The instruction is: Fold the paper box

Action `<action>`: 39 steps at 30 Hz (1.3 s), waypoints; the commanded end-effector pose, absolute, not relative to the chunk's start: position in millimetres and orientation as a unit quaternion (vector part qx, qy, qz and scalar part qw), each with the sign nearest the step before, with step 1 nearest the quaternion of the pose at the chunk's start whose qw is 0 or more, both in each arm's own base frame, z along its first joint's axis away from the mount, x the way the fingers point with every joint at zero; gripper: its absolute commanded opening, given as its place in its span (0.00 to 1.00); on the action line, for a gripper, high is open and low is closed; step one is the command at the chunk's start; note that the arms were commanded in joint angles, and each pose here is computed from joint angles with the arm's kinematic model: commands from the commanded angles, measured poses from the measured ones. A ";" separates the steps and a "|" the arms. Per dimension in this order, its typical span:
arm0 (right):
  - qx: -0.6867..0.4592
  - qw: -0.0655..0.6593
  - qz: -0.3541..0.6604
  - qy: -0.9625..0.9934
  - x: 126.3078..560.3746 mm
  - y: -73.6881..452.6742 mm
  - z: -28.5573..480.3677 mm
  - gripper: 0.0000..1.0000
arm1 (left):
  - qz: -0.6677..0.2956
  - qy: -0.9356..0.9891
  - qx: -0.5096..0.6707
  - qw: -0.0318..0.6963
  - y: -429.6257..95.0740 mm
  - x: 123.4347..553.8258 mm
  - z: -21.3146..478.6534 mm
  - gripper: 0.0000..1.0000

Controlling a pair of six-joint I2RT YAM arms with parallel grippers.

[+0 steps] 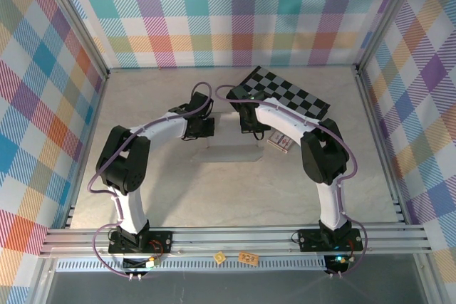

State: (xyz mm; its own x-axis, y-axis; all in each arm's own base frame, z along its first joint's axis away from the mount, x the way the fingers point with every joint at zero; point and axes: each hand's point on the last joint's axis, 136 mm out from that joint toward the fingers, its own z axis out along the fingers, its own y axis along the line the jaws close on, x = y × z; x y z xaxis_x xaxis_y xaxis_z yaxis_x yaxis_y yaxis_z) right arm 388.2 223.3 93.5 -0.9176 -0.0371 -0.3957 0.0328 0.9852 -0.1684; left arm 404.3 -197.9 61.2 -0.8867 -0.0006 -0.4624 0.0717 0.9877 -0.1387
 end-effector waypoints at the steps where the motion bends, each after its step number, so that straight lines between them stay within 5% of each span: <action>1: 0.008 0.198 -0.095 0.975 384.5 216.6 96.4 0.00 | 0.004 0.972 0.004 0.235 -175.9 400.1 52.3 0.00; 5: 0.012 0.194 -0.092 0.977 383.9 218.2 94.9 0.00 | 0.010 0.971 0.001 0.237 -175.1 397.3 55.9 0.02; 8: 0.016 0.188 -0.087 0.978 382.8 220.3 94.5 0.00 | -0.006 0.968 -0.009 0.250 -181.0 400.5 79.2 0.36; 10: 0.022 0.184 -0.081 0.979 381.9 221.9 94.8 0.00 | -0.034 0.963 -0.025 0.265 -189.3 404.7 106.6 0.45; 25: 0.175 0.076 -0.006 0.982 366.5 237.8 84.1 0.00 | -0.089 0.911 -0.094 0.391 -179.1 402.6 289.4 0.53; 39: 0.494 -0.140 0.016 0.858 309.5 261.8 67.4 0.00 | -0.131 0.904 -0.075 0.400 -175.2 375.1 343.3 0.53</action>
State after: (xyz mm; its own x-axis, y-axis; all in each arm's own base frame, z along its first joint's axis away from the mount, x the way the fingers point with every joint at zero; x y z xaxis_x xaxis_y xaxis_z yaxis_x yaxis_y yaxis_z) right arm 331.1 246.4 59.6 -0.6771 0.7253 0.1244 0.7273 0.6854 -0.0374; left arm 392.6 -175.9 326.0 -0.6607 -0.2522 -0.7070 -0.0707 0.9586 -0.2759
